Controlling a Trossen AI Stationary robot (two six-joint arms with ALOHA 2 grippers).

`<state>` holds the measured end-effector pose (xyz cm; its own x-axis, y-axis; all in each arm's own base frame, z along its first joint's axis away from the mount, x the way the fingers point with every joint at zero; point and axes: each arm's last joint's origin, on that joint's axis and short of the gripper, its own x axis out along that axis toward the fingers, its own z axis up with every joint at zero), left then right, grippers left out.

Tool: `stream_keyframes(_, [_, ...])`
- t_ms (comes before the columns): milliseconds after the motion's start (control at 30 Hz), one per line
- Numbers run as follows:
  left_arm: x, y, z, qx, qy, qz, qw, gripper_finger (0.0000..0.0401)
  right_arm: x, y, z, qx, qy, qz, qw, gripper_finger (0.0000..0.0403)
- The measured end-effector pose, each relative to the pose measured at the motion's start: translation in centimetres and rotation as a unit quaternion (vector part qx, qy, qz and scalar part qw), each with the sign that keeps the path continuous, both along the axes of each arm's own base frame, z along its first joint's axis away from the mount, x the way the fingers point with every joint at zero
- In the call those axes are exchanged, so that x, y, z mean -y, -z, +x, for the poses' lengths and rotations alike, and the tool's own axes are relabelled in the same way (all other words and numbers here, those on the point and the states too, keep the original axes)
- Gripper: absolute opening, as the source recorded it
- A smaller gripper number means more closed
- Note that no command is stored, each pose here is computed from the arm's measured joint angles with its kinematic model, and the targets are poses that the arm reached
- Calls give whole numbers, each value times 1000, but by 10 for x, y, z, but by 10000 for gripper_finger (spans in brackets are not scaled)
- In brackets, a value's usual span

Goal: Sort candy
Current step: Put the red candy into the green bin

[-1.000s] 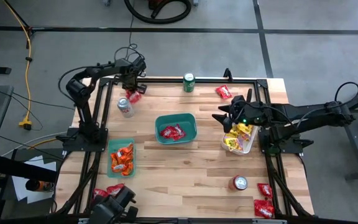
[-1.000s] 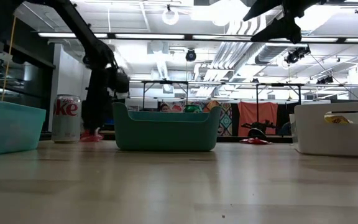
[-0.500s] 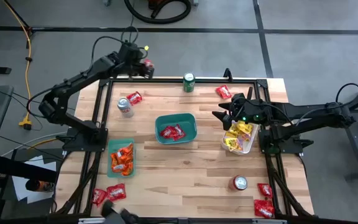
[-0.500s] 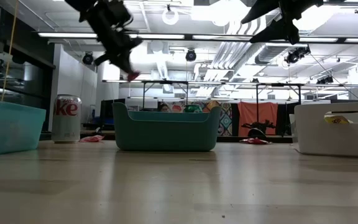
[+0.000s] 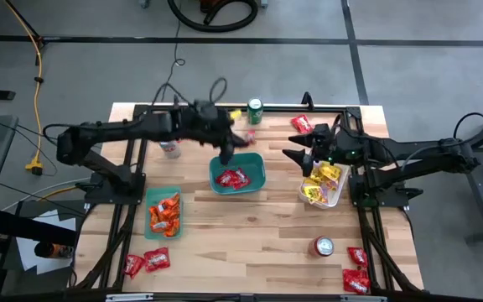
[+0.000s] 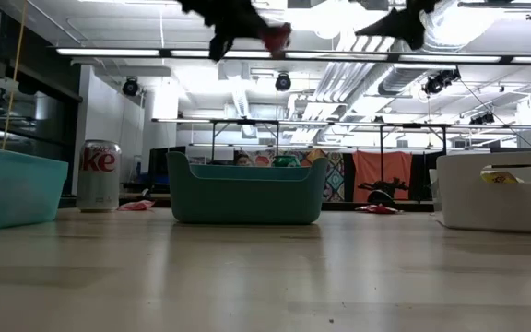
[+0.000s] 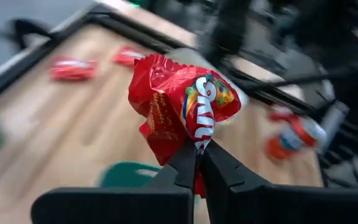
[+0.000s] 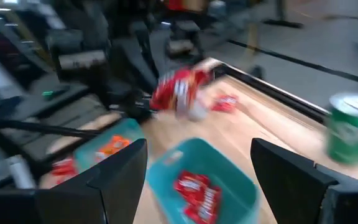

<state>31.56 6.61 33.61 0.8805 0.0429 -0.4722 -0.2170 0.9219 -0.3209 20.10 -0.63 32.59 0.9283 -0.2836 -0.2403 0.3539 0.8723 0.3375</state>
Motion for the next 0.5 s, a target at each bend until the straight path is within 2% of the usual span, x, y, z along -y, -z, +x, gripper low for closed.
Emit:
stream_keyframes(67, [19, 4, 5, 21, 31, 5, 999, 0, -2, -4, 1, 19, -32, -8, 999, 281])
stream_keyframes(200, [43, 26, 9, 57, 49, -30, 997, 0, -5, -9, 3, 41, -87, -14, 995, 281])
stream_keyframes(333, [48, 43, 5, 79, 45, -53, 994, 0, -7, -9, 3, 43, -116, -9, 992, 281])
stream_keyframes(500, [47, 41, -4, 107, 50, -32, 992, 0, -7, -10, 3, 51, -113, 13, 992, 281])
